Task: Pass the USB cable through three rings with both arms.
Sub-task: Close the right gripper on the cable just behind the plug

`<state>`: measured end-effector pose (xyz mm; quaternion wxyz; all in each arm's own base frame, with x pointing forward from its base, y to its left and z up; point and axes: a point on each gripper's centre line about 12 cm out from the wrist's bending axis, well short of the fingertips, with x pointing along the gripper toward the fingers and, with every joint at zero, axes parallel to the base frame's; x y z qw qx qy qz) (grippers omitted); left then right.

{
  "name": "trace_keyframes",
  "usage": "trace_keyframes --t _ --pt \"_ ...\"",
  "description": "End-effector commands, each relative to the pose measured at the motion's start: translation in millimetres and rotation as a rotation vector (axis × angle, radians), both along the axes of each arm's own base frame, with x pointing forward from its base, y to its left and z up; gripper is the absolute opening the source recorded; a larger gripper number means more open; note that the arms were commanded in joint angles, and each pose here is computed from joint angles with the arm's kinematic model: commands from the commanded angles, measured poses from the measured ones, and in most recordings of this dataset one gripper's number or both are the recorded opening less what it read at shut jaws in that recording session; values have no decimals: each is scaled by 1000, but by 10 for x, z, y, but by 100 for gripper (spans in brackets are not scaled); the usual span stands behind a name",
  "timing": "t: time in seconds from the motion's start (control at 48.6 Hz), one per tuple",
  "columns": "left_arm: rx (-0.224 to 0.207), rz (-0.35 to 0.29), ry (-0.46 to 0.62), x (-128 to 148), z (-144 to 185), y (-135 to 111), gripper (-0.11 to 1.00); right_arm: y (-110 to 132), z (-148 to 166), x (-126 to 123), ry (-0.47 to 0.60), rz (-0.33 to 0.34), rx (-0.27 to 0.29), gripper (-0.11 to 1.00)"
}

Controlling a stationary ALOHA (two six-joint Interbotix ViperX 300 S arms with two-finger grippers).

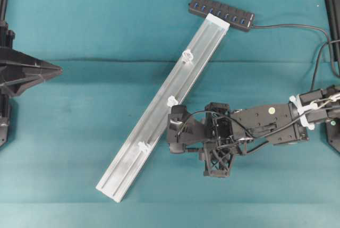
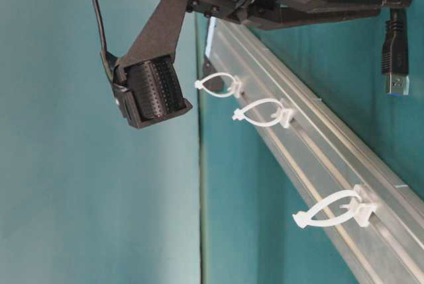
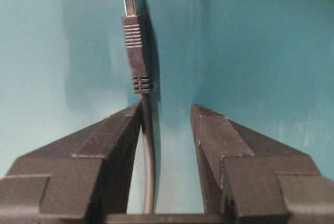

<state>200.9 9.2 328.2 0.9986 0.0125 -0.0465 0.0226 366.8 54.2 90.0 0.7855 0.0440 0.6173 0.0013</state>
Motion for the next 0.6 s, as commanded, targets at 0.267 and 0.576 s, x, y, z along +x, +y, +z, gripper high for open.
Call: trace_keyframes --t 0.267,0.576 --pt "4 6 -15 11 65 13 0 97 -11 -38 47 19 -1 40" --pt "1 7 -15 7 61 15 0 100 -6 -58 65 22 -3 8"
